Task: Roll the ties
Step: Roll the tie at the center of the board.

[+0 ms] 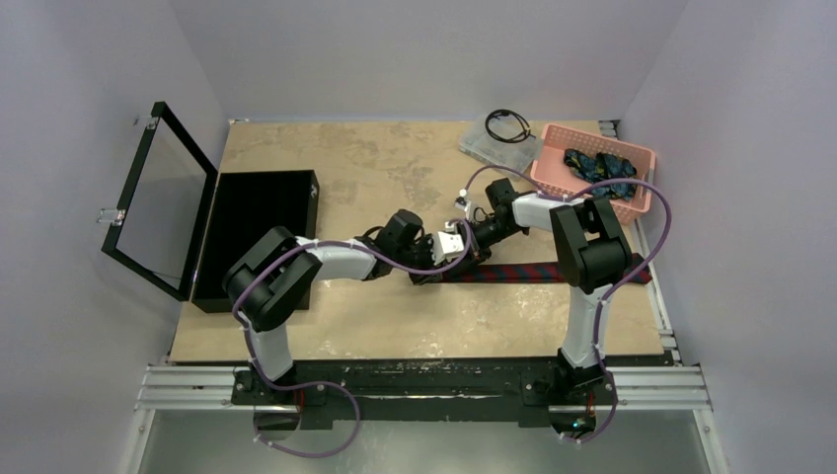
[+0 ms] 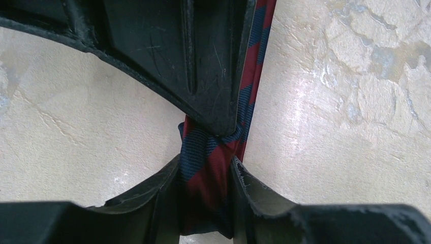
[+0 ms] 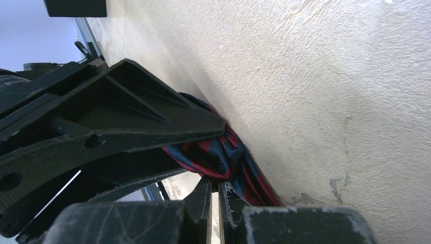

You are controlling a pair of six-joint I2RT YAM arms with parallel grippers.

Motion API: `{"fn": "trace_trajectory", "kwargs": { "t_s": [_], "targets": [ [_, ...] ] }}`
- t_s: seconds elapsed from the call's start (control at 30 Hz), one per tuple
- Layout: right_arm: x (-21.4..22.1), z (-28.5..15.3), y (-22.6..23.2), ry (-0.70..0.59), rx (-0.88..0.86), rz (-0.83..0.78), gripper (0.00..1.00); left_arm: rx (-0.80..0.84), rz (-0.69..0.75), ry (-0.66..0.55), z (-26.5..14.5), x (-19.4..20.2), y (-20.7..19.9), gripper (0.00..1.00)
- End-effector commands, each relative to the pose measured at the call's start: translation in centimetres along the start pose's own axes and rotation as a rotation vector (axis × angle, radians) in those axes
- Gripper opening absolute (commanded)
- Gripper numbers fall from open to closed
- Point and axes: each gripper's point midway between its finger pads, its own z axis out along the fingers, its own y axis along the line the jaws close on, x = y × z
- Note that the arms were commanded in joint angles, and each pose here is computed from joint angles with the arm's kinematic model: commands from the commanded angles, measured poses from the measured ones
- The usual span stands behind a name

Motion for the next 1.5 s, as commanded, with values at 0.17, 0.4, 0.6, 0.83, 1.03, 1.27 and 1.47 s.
{"fn": "trace_trajectory", "kwargs": {
  "t_s": [0.17, 0.4, 0.6, 0.83, 1.03, 1.27, 1.47],
  "targets": [
    [0.3, 0.0, -0.9, 0.017, 0.032, 0.002, 0.0, 0.039, 0.072, -0.06, -1.9, -0.1, -1.3, 0.57],
    [1.1, 0.5, -1.7, 0.049, 0.034, 0.015, 0.0, 0.002, 0.232, -0.186, -3.5, -3.5, -0.5, 0.71],
    [0.8, 0.1, -0.9, 0.037, 0.014, -0.003, 0.0, 0.038, 0.252, -0.171, -2.9, -4.3, -0.6, 0.92],
    [0.7, -0.1, -0.3, 0.032, 0.003, -0.01, 0.0, 0.051, 0.217, -0.082, -0.9, -2.8, -1.2, 0.9],
    [1.0, -0.4, 0.9, 0.039, -0.037, -0.011, 0.0, 0.042, 0.214, 0.021, -0.6, -0.7, -0.8, 0.59],
    [1.6, -1.0, 2.3, 0.048, -0.08, 0.009, 0.0, 0.057, 0.271, 0.067, -1.2, 1.4, -1.4, 0.39],
    [0.7, -1.1, 2.9, 0.002, -0.087, -0.004, 0.29, 0.062, 0.265, 0.069, -1.2, 1.8, -1.7, 0.35]
  ]
}}
